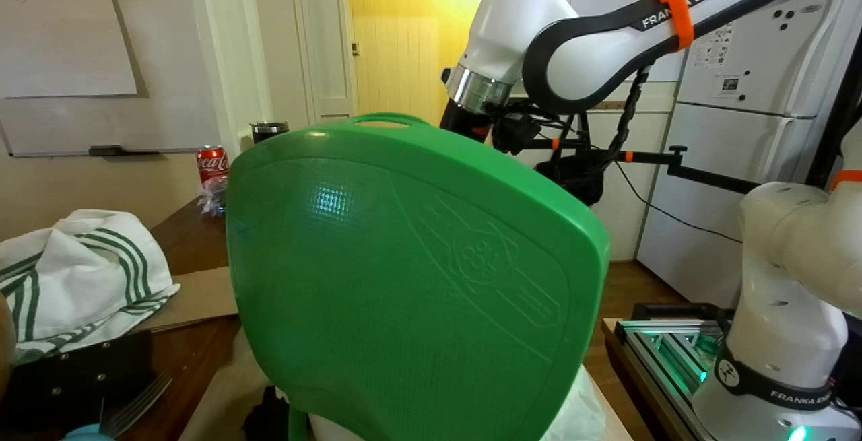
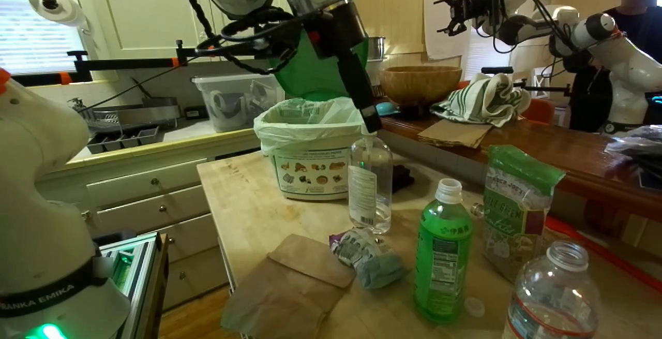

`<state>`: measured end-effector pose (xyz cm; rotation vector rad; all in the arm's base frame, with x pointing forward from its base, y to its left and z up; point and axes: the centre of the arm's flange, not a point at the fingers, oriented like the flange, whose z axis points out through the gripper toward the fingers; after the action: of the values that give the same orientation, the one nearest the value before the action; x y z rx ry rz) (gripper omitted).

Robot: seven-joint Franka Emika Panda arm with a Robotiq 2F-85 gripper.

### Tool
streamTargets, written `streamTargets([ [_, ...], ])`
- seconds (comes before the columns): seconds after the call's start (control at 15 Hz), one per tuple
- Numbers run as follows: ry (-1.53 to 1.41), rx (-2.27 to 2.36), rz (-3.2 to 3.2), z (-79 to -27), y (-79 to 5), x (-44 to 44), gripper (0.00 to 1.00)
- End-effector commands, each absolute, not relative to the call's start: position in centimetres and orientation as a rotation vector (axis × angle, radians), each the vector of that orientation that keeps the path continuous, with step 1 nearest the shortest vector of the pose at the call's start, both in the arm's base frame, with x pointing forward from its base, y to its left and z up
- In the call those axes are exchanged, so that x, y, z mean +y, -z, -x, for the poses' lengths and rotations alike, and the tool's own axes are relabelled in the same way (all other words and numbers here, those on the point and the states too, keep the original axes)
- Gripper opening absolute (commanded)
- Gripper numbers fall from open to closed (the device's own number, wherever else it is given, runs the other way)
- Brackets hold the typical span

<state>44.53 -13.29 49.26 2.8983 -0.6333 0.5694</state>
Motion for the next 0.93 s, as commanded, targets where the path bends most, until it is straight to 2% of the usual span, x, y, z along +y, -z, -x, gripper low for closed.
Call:
streamTargets([
  [0.0, -0.543, -0.696, -2.888, -48.4, -48.2, -14.9, 1.0],
  [0.87, -0.425, -0.771, -2.946, -57.6, -43.8, -15.2, 1.0],
])
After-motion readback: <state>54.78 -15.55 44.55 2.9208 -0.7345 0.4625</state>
